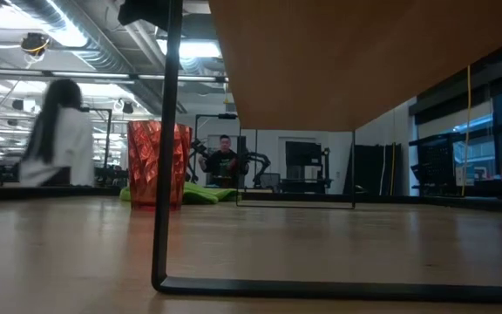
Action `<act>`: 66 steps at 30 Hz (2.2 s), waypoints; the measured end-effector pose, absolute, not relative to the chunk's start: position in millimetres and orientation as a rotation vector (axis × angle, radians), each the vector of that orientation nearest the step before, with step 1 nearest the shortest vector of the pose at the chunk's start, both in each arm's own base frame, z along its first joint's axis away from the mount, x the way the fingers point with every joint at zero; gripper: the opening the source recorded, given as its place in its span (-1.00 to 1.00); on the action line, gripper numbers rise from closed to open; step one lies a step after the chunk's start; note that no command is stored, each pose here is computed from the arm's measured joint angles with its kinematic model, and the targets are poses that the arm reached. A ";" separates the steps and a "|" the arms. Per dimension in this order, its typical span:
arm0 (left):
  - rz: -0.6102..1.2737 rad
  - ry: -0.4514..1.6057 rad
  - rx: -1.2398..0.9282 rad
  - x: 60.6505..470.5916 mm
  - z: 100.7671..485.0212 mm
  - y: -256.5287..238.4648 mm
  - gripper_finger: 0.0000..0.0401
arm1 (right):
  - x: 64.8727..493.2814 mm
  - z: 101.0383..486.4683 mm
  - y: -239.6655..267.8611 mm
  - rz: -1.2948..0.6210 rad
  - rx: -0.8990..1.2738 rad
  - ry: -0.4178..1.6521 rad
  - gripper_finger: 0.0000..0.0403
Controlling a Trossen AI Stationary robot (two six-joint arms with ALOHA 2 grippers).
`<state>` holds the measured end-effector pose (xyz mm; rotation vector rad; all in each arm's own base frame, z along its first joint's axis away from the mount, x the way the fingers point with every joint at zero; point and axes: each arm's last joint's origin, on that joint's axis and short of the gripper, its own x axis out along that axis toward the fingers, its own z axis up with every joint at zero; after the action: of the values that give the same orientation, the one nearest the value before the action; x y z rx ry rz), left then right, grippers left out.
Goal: Stack small to large cups/mugs on shelf
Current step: Put the orange mug on the shelf
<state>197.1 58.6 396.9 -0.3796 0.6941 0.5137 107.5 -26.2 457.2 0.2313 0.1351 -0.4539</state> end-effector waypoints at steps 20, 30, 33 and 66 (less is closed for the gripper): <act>0.529 0.838 -0.276 192.7 368.0 53.6 -0.46 | 105.8 398.3 11.6 -0.101 0.990 1.056 -0.93; 0.410 0.749 -0.300 194.6 341.6 51.4 -0.46 | 65.4 319.1 18.8 -0.030 1.100 0.780 -0.93; 0.395 0.761 -0.308 193.0 337.0 50.5 -0.46 | 61.7 291.0 20.6 0.006 1.144 0.819 -0.93; 0.427 0.660 0.017 199.7 348.6 56.3 -0.46 | 108.6 276.7 29.1 0.138 0.513 1.155 -0.75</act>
<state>199.7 56.3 348.6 0.0171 0.6597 0.4271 108.6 29.1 276.7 0.5132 1.1545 0.1376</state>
